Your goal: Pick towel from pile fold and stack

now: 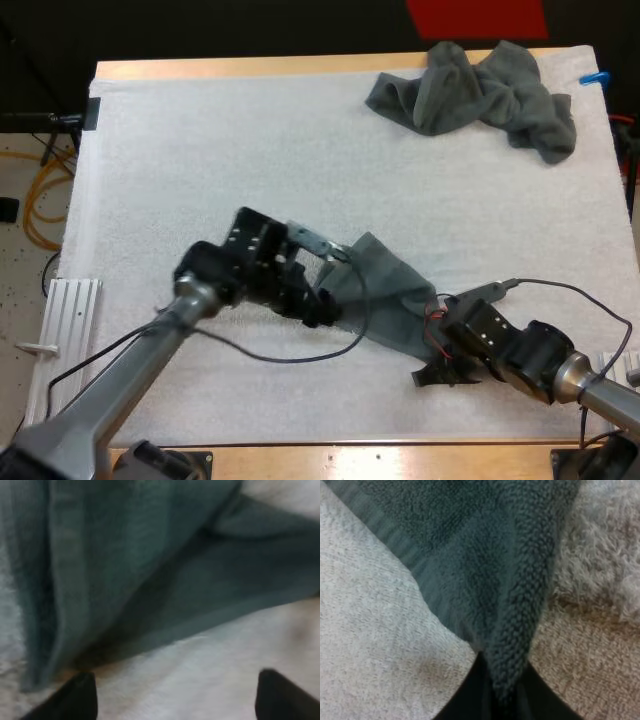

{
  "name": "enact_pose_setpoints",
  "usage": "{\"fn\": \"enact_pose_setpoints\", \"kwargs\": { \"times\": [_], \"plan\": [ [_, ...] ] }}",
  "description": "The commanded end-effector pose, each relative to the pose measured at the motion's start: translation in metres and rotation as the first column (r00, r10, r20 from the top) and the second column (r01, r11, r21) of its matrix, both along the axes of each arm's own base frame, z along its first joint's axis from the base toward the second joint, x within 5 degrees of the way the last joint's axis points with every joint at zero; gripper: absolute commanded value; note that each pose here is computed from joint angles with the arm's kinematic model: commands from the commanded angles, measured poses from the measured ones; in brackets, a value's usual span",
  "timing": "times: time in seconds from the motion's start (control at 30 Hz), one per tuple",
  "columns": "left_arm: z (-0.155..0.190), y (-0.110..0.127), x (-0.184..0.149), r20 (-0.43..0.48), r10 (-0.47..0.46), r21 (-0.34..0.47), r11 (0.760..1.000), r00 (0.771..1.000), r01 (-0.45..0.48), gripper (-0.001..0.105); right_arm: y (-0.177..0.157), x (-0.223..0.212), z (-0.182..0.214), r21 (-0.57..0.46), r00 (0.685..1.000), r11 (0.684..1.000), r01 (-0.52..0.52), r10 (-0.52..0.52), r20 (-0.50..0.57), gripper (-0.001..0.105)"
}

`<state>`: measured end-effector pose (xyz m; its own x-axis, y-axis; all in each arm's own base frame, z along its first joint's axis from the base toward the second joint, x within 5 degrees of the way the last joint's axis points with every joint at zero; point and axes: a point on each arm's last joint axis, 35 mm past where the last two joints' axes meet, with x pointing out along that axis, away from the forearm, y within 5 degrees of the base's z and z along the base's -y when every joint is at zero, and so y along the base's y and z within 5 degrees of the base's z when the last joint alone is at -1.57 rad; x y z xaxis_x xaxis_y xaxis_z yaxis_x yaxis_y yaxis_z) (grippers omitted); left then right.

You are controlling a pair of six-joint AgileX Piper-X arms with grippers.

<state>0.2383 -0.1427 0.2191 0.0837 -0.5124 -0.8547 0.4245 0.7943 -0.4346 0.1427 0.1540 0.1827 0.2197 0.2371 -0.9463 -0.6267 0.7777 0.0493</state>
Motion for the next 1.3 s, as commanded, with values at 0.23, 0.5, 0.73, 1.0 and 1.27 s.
{"fn": "enact_pose_setpoints", "kwargs": {
  "times": [0.23,0.5,0.73,1.0,1.27],
  "plan": [
    [-0.048,-0.019,0.021,0.102,0.024,0.238,0.97,0.995,-0.047,0.064,0.0,0.001,0.003,0.012,1.0,1.0,0.001,-0.001,0.011,0.0],
    [-0.063,-0.022,0.028,0.109,0.028,0.259,0.964,0.994,-0.056,0.011,0.0,0.001,0.003,0.012,1.0,1.0,0.001,-0.001,0.011,0.0],
    [-0.06,-0.022,0.029,0.127,-0.018,0.266,0.964,0.992,-0.017,0.0,-0.002,0.001,0.003,-0.03,0.999,0.999,0.02,-0.019,0.045,0.0],
    [0.029,0.001,0.036,0.358,0.039,0.239,0.962,0.933,-0.132,0.0,-0.025,-0.004,0.027,-0.315,0.96,0.948,0.039,0.052,0.274,0.0],
    [0.128,0.061,0.003,0.51,0.208,0.06,0.959,0.835,-0.275,0.0,-0.034,-0.008,0.091,-0.279,0.865,0.96,0.011,0.13,0.485,0.0]
  ]
}}
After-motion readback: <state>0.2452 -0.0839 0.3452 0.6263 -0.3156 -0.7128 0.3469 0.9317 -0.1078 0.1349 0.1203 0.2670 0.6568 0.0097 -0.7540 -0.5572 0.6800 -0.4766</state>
